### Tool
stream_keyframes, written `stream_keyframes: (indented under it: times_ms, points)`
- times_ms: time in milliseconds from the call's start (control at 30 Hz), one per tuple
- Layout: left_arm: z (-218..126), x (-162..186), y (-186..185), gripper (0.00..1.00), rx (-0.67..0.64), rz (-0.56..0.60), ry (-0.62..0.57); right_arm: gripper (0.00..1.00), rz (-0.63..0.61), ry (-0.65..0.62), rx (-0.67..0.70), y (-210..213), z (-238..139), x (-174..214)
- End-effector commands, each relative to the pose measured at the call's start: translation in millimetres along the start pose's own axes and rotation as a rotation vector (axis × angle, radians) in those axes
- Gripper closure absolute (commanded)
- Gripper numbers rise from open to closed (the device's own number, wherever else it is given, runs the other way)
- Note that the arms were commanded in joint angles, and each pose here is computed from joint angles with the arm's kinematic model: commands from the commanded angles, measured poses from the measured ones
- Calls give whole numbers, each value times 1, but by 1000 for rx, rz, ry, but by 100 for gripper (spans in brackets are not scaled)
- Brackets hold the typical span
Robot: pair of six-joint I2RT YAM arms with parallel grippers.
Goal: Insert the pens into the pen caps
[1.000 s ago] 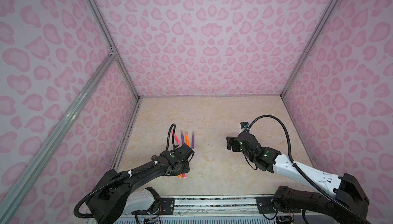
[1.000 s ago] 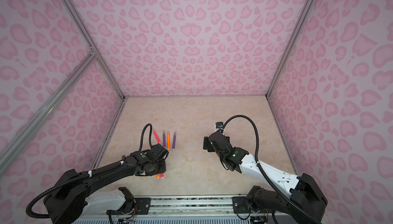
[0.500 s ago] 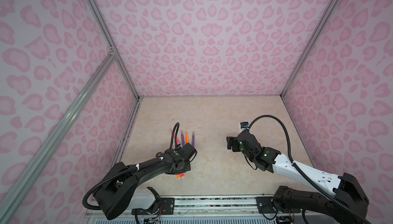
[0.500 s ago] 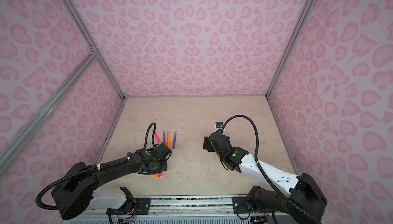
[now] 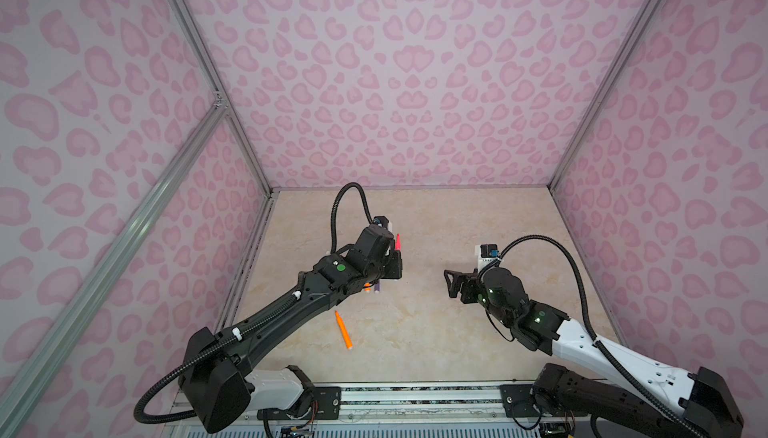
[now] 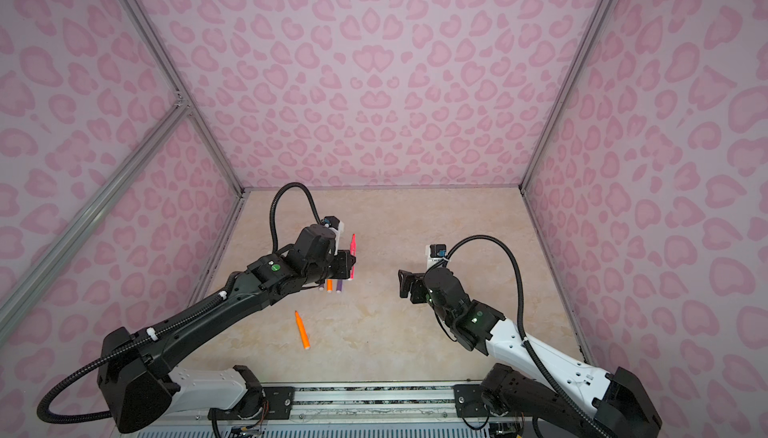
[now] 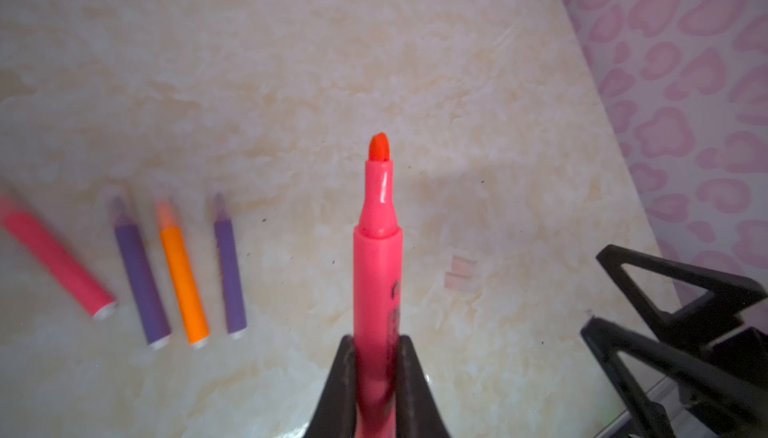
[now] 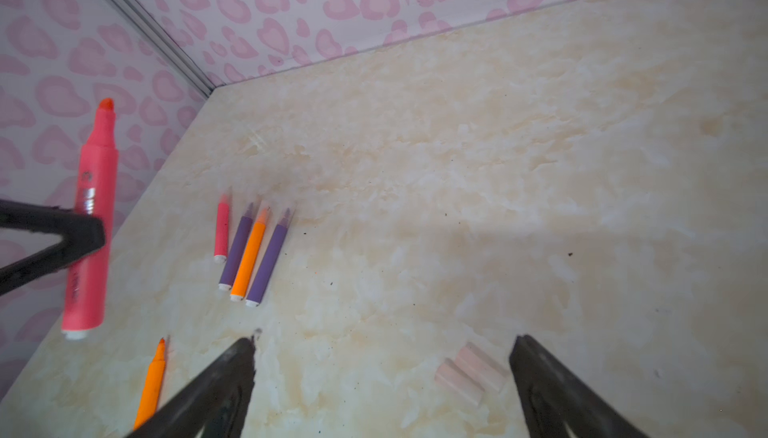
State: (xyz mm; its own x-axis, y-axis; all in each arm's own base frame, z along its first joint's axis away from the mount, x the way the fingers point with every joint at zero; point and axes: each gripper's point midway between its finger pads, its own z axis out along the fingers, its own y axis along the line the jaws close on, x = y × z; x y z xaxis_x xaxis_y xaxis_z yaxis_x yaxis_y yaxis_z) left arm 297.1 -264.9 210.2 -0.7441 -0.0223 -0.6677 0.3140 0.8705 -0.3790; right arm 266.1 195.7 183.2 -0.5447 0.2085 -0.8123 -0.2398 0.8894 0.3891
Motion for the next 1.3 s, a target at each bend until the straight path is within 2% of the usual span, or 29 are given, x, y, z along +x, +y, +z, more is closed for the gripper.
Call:
stream_keyframes:
  times_ms: [0,67,133,267,400,633,833,967,1033,1267]
  points:
    - [9,-22,-39,97,185,141,-172,3,46,-48,-181,30,-12,-13]
    - [14,-5,-40,97,187,238,-282,5,62,-71,-291,45,-22,-15]
    - [16,13,-40,97,201,301,-302,10,79,-103,-361,53,-31,-18]
    - [10,18,-46,96,235,304,-304,26,89,-134,-404,56,-40,-22]
    - [1,22,-59,97,283,343,-331,31,83,-112,-437,64,-36,-19]
    - [12,38,-82,96,313,392,-273,35,44,11,-487,83,-20,-1]
    - [12,46,-94,96,336,427,-267,38,69,7,-431,73,-12,2]
    - [9,52,-101,97,351,453,-261,52,81,1,-418,70,-10,3]
    - [7,54,-107,96,361,469,-261,55,84,7,-420,71,-9,3]
    - [3,57,-111,97,365,485,-275,56,86,-12,-376,61,-8,2]
